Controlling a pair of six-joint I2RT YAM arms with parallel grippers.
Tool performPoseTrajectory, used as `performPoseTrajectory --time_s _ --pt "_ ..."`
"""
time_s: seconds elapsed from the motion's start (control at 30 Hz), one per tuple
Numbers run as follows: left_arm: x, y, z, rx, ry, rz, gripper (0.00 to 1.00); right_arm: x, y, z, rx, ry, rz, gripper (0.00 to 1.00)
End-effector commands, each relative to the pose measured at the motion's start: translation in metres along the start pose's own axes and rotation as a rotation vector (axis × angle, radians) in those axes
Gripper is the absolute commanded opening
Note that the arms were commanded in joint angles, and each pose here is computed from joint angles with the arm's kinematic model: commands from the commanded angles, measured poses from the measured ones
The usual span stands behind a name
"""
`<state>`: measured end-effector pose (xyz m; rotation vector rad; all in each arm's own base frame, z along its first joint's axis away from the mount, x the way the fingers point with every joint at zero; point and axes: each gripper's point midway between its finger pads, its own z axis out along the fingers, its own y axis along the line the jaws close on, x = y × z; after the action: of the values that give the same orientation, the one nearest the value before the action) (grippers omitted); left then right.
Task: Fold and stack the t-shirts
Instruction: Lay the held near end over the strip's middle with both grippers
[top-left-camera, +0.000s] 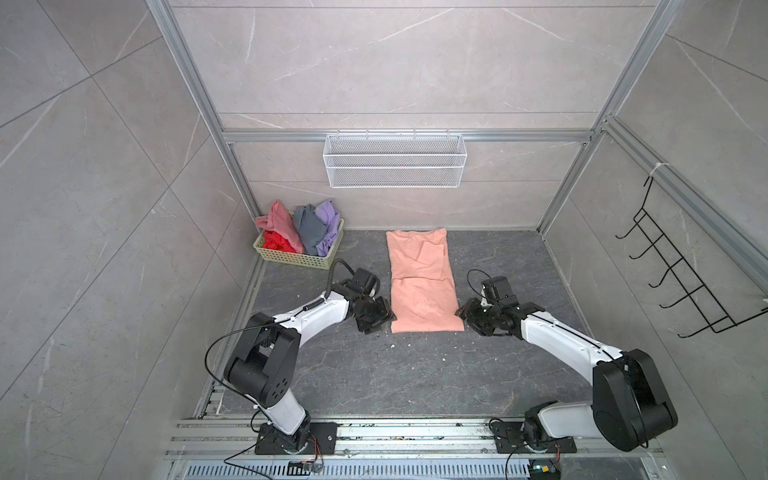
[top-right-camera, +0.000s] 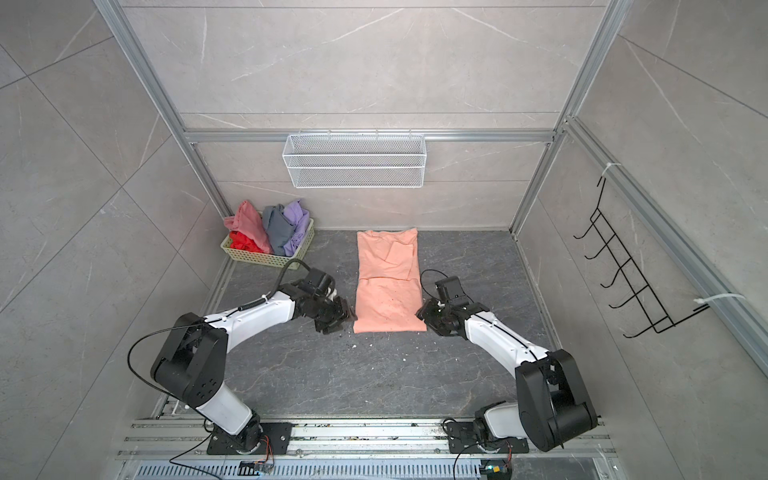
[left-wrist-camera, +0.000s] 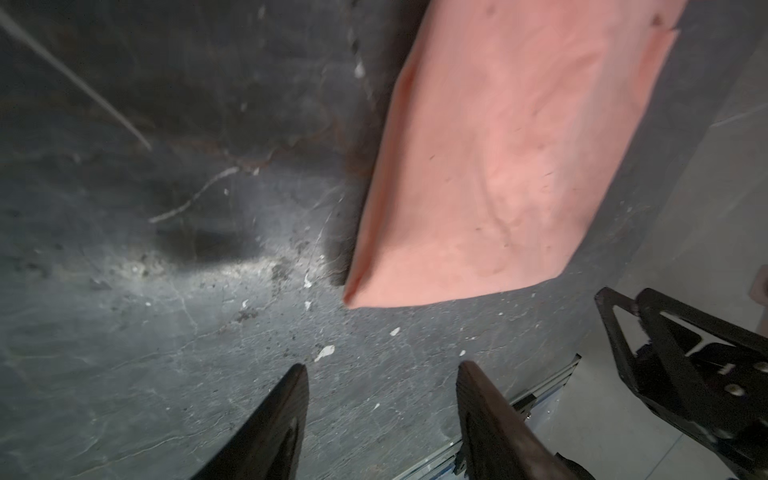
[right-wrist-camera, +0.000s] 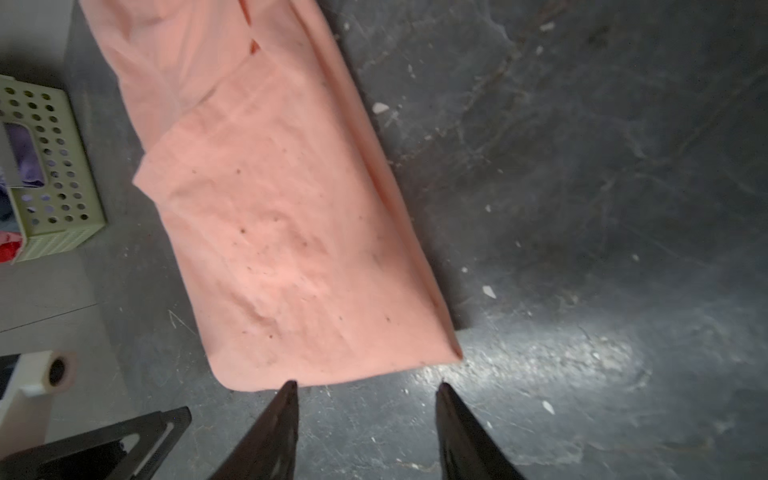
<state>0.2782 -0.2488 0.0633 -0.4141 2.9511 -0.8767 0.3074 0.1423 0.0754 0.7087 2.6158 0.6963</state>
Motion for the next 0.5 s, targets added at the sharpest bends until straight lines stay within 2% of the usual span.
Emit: performPoseTrajectory --time_s 0.0,0.27,0.37,0.47 --pt "-0.011 -0.019 0.011 0.114 -0.034 -0.080 0.60 0.010 -0.009 0.007 0.006 0.026 0.040 0.55" --pt "-0.017 -0.014 0.035 0.124 -0.025 -0.170 0.60 0.014 -0.029 0.034 0.037 0.020 0.132 0.64" --pt "-0.014 -0.011 0.046 0.122 0.008 -0.204 0.56 0.016 -0.036 0.044 0.051 0.025 0.170 0.64" --pt "-0.012 -0.010 0.051 0.124 0.029 -0.222 0.49 0.016 -0.042 0.051 0.062 0.013 0.208 0.63"
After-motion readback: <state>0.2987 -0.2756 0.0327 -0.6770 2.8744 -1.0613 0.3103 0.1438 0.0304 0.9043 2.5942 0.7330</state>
